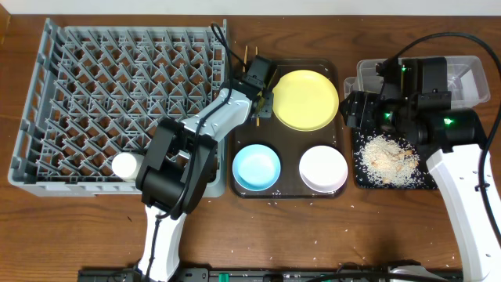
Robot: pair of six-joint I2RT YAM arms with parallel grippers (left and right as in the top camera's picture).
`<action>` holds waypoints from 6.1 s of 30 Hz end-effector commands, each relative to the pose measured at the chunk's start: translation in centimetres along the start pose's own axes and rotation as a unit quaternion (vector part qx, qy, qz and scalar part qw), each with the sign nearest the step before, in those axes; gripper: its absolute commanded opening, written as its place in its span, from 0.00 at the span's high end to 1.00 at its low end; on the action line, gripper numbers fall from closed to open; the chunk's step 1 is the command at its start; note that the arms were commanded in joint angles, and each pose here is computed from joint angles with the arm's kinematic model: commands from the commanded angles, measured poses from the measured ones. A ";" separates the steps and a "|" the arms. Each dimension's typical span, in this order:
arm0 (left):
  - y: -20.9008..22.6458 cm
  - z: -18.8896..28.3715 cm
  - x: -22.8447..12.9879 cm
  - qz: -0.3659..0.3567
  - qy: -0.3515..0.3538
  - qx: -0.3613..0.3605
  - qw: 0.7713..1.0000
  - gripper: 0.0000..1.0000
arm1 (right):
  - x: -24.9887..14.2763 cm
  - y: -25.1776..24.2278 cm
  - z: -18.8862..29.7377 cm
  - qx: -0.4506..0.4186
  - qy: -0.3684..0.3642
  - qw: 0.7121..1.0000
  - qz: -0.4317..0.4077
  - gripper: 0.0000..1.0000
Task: Sort waste into correct bins and load items into the dishwasher
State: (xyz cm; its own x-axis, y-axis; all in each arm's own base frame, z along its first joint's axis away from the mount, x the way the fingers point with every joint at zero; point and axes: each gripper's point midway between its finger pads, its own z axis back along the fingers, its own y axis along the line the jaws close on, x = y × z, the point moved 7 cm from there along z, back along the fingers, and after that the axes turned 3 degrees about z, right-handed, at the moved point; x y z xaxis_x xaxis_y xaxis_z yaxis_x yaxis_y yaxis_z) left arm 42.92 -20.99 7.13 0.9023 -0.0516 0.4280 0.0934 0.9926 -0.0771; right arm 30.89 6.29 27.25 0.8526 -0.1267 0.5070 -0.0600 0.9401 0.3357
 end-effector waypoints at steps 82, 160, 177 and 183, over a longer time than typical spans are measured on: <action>-1.5 -1.8 -1.2 -0.034 0.018 -0.020 0.999 0.79 | -0.6 0.0 0.1 0.002 0.017 1.000 -0.009 0.31; -13.2 4.7 -13.1 -0.186 0.191 -0.193 0.944 0.64 | -1.7 -10.3 3.7 -0.085 0.025 0.969 -0.229 0.01; -11.0 11.4 -7.8 -0.186 0.060 -0.079 0.977 0.43 | -1.7 -10.3 3.7 -0.085 0.025 0.969 -0.229 0.01; -10.6 6.7 -10.0 -0.201 0.111 -0.052 0.972 0.47 | -1.7 -10.3 3.7 -0.085 0.025 0.969 -0.228 0.01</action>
State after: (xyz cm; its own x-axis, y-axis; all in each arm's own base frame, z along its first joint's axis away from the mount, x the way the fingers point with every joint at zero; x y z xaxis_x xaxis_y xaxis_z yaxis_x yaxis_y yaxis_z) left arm 30.09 -31.00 13.38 0.8404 -0.4393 0.3174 0.4909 0.8652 -0.1023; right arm 28.16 -4.34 25.62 0.7953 -0.5327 0.2893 0.4199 0.8283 0.3710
